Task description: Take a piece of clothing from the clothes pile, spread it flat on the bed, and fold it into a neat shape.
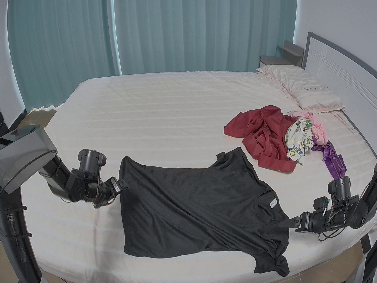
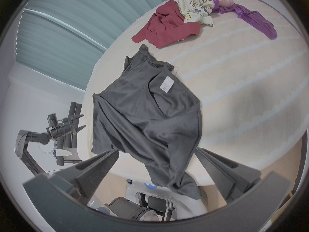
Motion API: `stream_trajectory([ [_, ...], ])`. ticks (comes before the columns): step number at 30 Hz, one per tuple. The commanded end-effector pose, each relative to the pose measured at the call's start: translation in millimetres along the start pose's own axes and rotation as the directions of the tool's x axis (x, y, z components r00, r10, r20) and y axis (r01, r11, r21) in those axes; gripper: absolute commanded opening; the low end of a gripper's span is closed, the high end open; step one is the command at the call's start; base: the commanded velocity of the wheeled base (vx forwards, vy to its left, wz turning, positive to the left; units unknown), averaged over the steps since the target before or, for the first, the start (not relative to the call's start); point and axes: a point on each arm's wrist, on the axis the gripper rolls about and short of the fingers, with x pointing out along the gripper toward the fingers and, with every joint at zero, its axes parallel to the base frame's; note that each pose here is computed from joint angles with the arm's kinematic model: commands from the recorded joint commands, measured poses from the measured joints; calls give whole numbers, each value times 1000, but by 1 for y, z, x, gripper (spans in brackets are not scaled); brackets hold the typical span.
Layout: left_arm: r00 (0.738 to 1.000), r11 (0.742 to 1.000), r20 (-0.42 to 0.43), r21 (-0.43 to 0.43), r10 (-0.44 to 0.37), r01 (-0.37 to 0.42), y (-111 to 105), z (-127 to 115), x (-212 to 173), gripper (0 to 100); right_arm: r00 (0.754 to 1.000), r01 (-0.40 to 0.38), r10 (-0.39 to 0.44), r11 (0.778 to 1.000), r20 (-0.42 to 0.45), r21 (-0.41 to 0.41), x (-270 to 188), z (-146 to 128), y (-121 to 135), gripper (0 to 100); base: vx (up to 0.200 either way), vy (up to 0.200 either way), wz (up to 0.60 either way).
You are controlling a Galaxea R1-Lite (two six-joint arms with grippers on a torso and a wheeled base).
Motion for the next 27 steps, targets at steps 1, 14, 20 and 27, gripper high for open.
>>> stream_trajectory([
  [1, 995, 997, -72, 5, -74, 75, 13, -54, -53, 100, 1000, -7, 7, 1000, 0, -9, -1, -1, 2, 100, -200, 0, 0],
  [14, 983, 993, -139, 4, -120, 122, 11, -102, -31, 100, 1000, -13, 13, 1000, 11, -19, -1, -3, 3, 100, -108, 0, 0],
  [20, 993, 996, -100, 52, -61, 66, 8, -118, -17, 100, 1000, -18, 18, 999, 12, -27, 0, -4, 4, 100, 0, 0, 0],
  [27, 996, 996, -63, 57, -58, 62, 6, -121, -10, 100, 1000, -22, 22, 999, 6, -35, 1, -6, 6, 100, 0, 0, 0],
])
